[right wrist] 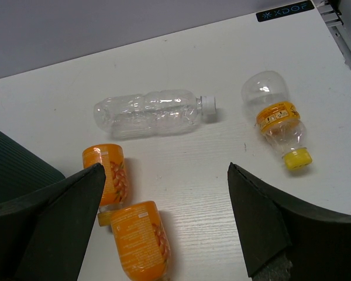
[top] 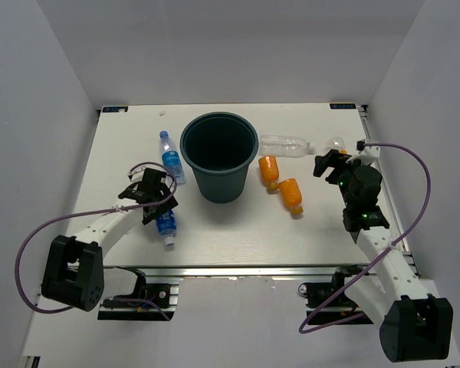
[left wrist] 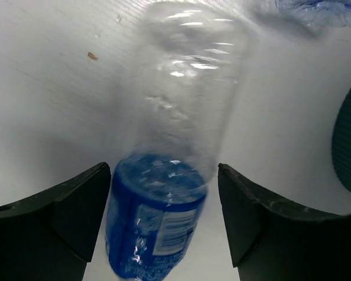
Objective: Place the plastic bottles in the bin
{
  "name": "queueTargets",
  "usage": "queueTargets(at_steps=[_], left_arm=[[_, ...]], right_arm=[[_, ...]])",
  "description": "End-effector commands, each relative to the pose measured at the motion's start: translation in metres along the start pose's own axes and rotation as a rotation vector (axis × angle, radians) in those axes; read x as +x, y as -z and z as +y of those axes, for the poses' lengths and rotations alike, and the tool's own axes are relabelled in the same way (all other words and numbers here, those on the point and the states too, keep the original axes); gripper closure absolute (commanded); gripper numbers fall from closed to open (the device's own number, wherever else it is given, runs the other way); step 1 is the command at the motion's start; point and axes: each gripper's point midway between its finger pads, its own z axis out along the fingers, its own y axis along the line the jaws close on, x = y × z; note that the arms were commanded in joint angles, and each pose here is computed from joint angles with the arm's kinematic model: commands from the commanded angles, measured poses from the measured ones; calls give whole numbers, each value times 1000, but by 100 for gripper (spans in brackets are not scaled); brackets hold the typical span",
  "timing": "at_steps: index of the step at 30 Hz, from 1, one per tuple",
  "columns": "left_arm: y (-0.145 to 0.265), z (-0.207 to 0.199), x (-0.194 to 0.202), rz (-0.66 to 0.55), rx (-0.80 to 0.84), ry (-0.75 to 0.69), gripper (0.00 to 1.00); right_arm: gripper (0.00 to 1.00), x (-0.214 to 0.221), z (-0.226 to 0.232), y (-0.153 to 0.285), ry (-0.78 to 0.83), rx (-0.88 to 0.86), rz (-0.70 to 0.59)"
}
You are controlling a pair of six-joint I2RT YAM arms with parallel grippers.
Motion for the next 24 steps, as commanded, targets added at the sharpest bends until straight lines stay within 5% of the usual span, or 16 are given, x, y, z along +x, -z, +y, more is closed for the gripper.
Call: queueTargets(at_steps=[1,4,7,12,18,22,24], left_arm=[[-4,1,-7,-46,-12,10,19],[2,6,-18,-86,-45,15,44],[17,9,-35,-133,-74,20,55],[59,23,-80,-294,-153,92,57],[160,13,-177,-594,-105,220,57],[225,-53,-242,-706,185,241,59],[237,-100,-244,-671,392,151,59]], right_arm=[[11,-19,2,-2,0,-5,-61],[11,-19,0,-2,2,6,-61],[11,-19,-2,-2,1,18,-62],[11,-19,-1,-3,5,14,-56],[11,-15,4,-4,6,-17,-42],[11,-13,10,-5,22,-49,-14],[11,-9,14,-6,41,-77,5]])
